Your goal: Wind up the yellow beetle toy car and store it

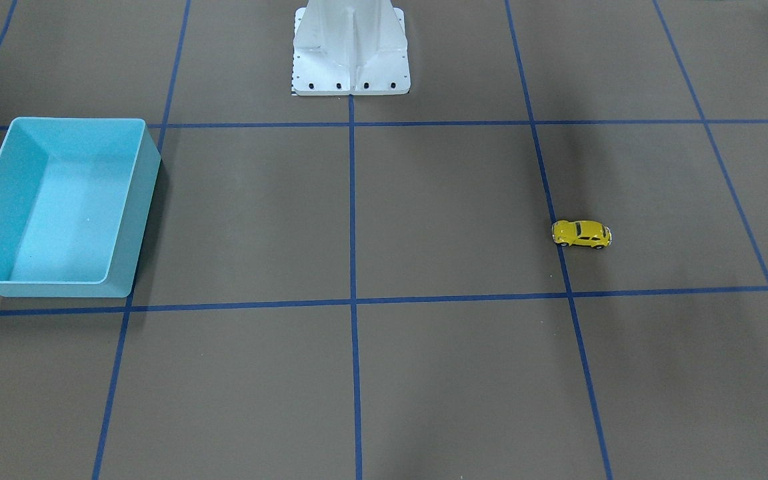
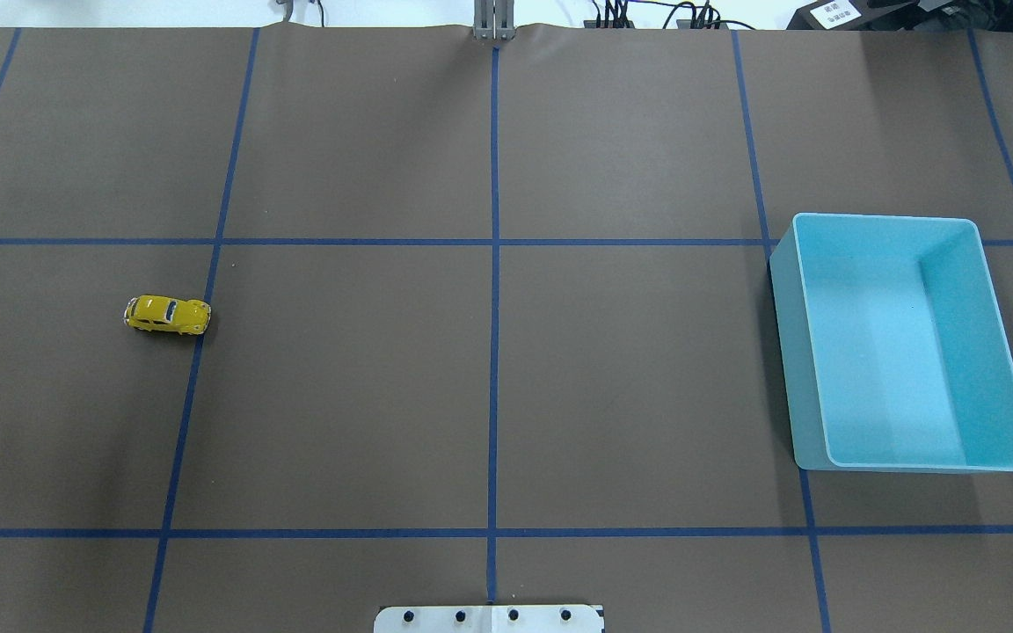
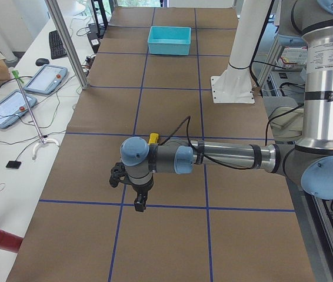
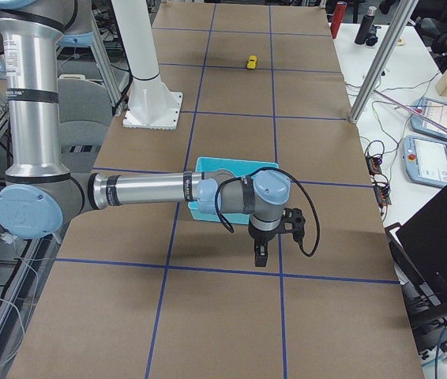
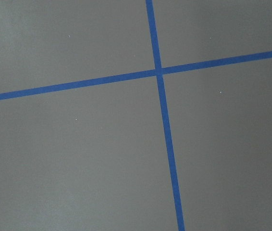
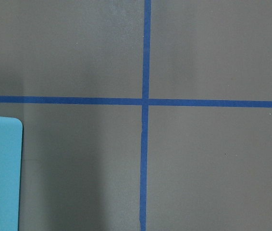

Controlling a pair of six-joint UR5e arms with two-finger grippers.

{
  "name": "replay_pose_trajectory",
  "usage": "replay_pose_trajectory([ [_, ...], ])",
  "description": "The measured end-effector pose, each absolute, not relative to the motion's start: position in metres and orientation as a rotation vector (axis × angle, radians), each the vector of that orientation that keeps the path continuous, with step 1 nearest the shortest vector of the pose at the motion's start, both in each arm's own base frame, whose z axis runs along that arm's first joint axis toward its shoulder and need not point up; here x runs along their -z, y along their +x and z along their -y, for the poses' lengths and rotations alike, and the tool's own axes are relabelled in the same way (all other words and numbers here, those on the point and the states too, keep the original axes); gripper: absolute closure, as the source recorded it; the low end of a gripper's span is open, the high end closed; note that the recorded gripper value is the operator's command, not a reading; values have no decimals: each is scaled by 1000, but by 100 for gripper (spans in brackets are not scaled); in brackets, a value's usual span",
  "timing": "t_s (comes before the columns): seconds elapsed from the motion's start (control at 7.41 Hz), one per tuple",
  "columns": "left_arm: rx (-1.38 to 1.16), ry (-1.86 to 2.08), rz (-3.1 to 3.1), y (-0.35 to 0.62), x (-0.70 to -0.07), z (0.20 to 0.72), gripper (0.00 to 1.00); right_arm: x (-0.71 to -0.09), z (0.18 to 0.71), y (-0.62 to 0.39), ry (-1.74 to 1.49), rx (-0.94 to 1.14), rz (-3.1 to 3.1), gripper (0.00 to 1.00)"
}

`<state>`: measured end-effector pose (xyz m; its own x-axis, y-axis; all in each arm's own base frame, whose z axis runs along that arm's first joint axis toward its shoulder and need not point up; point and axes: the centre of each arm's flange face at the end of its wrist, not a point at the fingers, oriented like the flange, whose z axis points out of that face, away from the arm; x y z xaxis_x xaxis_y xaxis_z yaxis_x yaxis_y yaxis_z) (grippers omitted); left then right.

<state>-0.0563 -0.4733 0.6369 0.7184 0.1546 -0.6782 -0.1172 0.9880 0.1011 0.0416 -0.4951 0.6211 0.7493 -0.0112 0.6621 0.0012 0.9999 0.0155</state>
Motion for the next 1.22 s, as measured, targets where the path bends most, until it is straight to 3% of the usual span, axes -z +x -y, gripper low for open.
replay_pose_trajectory([
  [0.41,-241,81,-755,-17,-601,484,0,-621,495,42,14,7,724,1],
  [1.22,-757,245,-684,240,-417,534,0,-621,495,42,14,7,724,1],
])
